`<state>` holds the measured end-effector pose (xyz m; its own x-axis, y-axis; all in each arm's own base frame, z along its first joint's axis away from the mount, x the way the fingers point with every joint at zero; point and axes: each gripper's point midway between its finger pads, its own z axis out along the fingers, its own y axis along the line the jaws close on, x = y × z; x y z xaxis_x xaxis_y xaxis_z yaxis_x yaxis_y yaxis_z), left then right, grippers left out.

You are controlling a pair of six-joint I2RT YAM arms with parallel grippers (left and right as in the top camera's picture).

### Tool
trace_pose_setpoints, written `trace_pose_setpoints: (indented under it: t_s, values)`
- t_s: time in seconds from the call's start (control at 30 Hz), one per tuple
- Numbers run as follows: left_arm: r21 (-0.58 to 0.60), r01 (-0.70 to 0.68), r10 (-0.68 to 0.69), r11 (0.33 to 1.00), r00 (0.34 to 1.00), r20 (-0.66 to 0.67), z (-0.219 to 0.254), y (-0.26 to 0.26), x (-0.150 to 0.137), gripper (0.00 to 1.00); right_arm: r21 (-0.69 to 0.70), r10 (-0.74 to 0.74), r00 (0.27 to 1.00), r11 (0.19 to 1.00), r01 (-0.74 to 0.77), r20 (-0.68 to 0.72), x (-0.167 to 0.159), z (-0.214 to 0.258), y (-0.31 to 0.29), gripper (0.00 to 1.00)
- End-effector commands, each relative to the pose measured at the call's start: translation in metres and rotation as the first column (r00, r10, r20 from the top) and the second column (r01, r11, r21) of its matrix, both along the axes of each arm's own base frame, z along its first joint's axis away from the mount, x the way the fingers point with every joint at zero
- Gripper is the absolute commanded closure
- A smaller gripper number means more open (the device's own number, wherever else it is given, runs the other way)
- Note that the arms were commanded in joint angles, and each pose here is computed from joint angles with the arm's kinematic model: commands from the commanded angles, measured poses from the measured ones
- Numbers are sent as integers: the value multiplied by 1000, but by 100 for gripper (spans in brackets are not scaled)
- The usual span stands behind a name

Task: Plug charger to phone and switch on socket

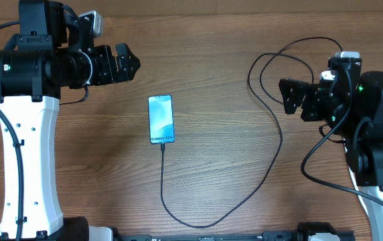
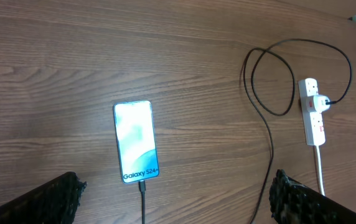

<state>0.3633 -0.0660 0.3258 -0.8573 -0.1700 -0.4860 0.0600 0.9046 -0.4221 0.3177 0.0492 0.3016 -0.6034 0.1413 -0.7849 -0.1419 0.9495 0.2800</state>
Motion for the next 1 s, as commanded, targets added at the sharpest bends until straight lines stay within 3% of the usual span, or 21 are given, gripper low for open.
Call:
trace_pose_setpoints:
  t_s: [0.0,0.57,0.97]
  values:
    - [-6,-4,4,1000,1000,5,2,0,2,0,0,1,999,1000,-1,-37,-3,-8,0,0]
    - [-6,-4,4,1000,1000,5,2,0,2,0,-34,-35,999,999,36,30,-14,7,-8,0]
    - [-6,-4,4,1000,1000,5,2,0,2,1,-25,-60,932,997,73,357,-49,17,-13,0]
